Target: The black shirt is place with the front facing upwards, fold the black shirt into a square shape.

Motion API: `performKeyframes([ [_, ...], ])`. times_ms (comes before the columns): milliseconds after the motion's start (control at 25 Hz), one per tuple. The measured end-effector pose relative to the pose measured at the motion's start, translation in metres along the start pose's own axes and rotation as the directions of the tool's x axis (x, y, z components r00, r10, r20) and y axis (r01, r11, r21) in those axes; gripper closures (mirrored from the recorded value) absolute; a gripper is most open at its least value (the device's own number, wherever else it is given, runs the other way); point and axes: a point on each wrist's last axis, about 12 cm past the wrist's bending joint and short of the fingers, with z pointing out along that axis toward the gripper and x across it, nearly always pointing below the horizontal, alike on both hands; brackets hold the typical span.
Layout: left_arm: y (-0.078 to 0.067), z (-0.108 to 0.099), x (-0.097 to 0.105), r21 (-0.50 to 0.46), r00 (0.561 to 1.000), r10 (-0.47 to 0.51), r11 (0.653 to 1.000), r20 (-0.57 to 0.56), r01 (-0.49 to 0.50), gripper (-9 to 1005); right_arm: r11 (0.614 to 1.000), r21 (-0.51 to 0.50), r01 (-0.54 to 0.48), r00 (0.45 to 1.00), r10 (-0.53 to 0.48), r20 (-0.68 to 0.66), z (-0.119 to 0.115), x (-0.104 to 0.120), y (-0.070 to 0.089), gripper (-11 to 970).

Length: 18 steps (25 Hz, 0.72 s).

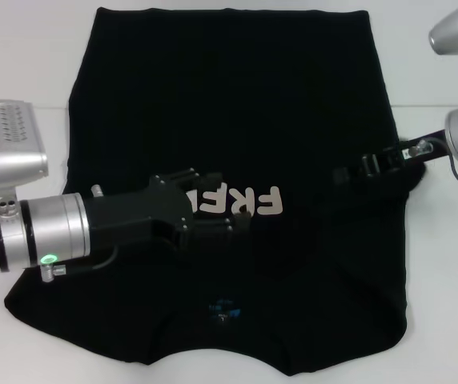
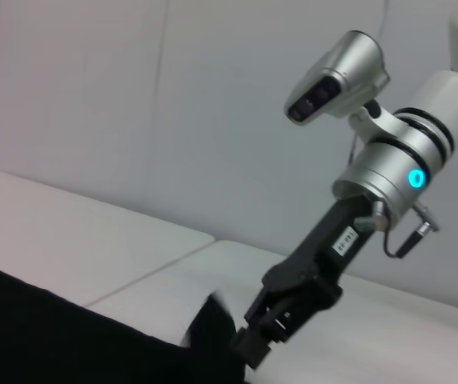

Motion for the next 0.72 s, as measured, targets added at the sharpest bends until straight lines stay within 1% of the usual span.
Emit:
performKeyframes([
  [200, 0.003, -0.006, 0.000, -0.029, 1.000, -0.006, 1.000, 0.019, 0.007, 120, 1.000, 0.006, -0.007, 1.000, 0.007, 0.020, -0.005, -0.005, -0.003, 767],
  [240, 0.004, -0.006, 0.000, -0.032, 1.000, -0.006, 0.999, 0.020, 0.007, 121, 1.000, 0.011, -0.013, 1.000, 0.013, 0.020, -0.007, -0.005, -0.004, 718],
  [400, 0.005, -0.007, 0.000, -0.038, 1.000, -0.006, 0.999, 0.023, 0.007, 123, 0.998, 0.037, -0.054, 0.999, 0.054, 0.005, -0.013, -0.002, -0.013, 523],
  [720, 0.005, -0.007, -0.001, -0.042, 1.000, -0.008, 0.999, 0.030, 0.009, 123, 0.988, 0.079, -0.135, 0.991, 0.136, 0.005, -0.025, 0.009, -0.030, 192],
])
